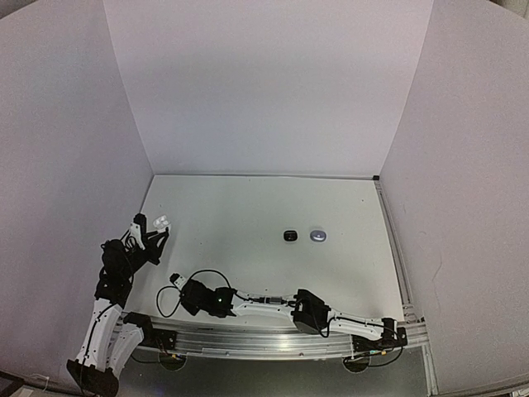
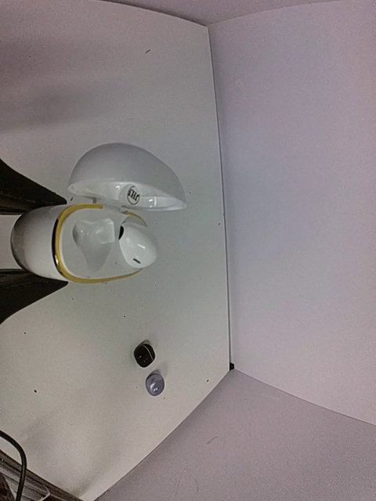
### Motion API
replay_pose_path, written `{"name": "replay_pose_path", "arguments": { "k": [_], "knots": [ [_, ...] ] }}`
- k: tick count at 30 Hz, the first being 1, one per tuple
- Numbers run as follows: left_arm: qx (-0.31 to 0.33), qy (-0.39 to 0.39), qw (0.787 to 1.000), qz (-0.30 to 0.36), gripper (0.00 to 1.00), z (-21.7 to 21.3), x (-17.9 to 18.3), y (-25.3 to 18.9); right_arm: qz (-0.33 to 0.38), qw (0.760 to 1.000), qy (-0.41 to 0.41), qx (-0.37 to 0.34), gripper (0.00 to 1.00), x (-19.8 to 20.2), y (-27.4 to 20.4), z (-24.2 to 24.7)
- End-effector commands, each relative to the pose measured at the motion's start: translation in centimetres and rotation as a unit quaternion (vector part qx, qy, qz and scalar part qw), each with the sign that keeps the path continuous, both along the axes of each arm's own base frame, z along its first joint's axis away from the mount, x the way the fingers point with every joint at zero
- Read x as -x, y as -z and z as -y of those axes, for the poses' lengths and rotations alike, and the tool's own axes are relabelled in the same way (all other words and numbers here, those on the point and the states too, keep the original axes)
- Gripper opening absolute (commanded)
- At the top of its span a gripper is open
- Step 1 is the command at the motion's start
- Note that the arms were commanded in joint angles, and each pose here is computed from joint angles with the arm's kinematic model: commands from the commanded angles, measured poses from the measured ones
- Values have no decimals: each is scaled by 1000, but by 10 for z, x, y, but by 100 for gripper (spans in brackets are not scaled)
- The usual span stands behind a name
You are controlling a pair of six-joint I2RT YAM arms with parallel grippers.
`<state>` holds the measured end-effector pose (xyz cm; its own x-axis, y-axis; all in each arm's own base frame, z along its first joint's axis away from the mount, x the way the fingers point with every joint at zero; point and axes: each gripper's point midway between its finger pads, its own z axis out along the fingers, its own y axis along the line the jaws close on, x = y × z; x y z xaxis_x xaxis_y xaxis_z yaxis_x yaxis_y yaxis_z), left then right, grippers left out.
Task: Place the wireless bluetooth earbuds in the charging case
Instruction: Pick up the left earbud from the center of the board.
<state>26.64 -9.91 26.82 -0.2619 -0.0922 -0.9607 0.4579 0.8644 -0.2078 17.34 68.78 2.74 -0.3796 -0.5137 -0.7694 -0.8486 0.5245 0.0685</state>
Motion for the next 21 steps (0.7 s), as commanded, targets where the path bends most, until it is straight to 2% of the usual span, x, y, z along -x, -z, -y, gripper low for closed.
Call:
{"name": "replay_pose_path", "arguments": {
  "k": [1, 9, 14, 21],
  "knots": [
    [0, 11, 1000, 13, 0, 3, 2, -8, 2, 999, 14, 35, 37, 0, 22, 12],
    [3, 12, 1000, 8, 0, 3, 4, -4, -20, 998, 8, 60, 34, 11, 29, 22],
    [-1, 15, 1000, 6, 0, 3, 6, -3, -26, 997, 15, 66, 26, 11, 23, 28],
    [-1, 17, 1000, 3, 0, 4, 7, -1, -39, 995, 26, 83, 30, 14, 9, 42]
  ]
}}
